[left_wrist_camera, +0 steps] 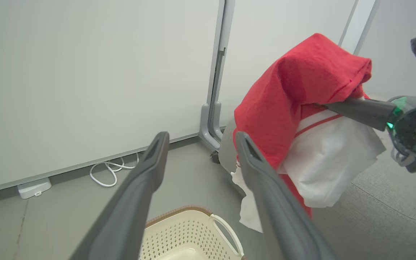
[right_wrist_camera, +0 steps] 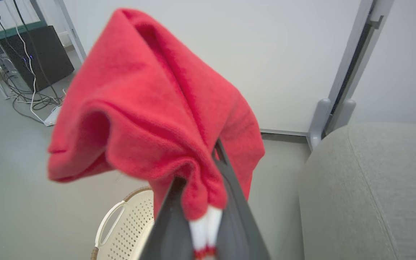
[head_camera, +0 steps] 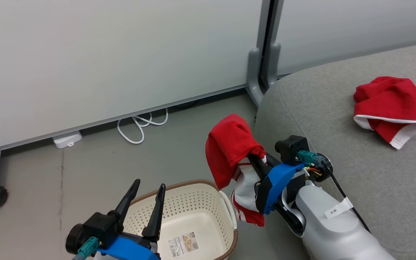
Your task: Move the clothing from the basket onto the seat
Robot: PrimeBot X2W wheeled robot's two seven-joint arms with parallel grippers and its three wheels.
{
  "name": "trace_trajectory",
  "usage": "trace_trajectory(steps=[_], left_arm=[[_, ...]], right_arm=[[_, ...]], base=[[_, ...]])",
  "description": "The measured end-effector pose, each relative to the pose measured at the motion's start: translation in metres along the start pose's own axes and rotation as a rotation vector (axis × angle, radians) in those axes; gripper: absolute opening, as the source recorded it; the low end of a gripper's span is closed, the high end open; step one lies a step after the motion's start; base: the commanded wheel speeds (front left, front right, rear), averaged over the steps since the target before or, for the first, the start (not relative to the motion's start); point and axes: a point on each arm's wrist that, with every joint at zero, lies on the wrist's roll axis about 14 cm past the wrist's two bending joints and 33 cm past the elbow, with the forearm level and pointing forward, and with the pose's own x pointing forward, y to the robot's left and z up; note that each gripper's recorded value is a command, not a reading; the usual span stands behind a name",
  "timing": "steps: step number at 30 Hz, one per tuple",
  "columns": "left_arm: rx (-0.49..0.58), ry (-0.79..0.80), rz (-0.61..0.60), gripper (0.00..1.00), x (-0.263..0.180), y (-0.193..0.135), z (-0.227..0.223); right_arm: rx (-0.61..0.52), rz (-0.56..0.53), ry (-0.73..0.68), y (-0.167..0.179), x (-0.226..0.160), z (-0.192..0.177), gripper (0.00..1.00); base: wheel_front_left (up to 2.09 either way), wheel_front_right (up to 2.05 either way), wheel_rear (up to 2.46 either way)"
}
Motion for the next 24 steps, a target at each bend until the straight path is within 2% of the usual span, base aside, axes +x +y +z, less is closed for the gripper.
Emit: trace_trajectory(steps=[14, 24], left_arm=[[0.000, 0.055, -0.236, 1.00, 0.048, -0.058, -0.018], [-0.006, 0.102, -0.375, 1.00, 0.073, -0.092, -0.037]], right_arm=[[0.037, -0.221, 0.010, -0.072, -0.047, -0.011, 0.00], [0.067, -0.360, 0.024, -0.109, -0.085, -0.023, 0.00]], base=[[0.00, 0.00, 0.00], [0.00, 0.00, 0.00]])
